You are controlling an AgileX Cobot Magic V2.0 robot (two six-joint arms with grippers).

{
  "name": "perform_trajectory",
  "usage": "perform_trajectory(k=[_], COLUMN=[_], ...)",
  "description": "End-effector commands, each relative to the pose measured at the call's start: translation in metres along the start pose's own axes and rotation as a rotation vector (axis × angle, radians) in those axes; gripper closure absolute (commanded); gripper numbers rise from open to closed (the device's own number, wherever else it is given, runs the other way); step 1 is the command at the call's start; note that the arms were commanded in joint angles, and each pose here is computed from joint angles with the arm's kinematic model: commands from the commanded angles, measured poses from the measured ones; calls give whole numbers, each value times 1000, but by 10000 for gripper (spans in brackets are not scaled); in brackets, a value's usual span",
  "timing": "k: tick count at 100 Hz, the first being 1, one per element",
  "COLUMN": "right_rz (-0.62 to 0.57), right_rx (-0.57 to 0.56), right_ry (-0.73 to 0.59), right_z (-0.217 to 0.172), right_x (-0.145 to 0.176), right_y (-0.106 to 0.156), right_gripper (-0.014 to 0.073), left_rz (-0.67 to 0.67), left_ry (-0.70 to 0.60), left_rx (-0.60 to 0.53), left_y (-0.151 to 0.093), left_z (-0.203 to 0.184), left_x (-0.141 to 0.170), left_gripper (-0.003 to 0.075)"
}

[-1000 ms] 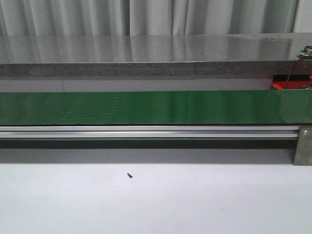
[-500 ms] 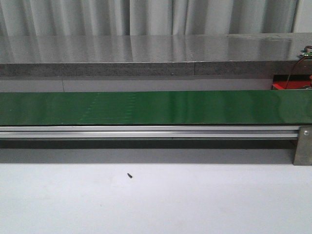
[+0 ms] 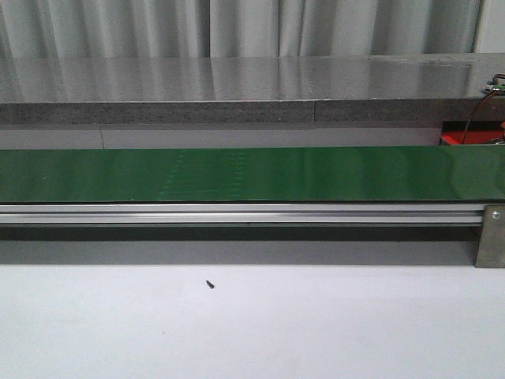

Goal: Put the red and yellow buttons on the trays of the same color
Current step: 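Lower the left gripper onto a red button and grasp it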

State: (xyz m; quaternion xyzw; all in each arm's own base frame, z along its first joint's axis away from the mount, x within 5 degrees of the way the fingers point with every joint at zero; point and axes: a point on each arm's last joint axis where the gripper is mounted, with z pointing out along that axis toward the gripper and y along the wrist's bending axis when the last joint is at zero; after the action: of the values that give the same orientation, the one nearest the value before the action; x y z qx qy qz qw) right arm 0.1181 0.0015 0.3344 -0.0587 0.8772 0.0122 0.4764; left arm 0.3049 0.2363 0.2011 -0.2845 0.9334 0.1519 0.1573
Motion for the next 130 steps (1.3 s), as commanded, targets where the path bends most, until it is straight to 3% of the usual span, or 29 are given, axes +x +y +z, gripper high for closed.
perform_trajectory(k=[1, 51, 117, 130], right_rz=[5, 5, 5, 5], right_rx=[16, 16, 16, 16], right_ry=[-79, -79, -79, -79], right_z=[-5, -5, -5, -5], right_x=[-10, -10, -10, -10], right_y=[-1, -1, -1, -1], right_gripper=[663, 663, 663, 663], left_rz=[-30, -90, -101, -102], left_ry=[-86, -80, -46, -45], left_rx=[-16, -41, -20, -19], left_y=[6, 25, 20, 20], left_z=[-20, -13, 5, 5], left_x=[-13, -11, -9, -9], left_gripper=[101, 101, 102, 193])
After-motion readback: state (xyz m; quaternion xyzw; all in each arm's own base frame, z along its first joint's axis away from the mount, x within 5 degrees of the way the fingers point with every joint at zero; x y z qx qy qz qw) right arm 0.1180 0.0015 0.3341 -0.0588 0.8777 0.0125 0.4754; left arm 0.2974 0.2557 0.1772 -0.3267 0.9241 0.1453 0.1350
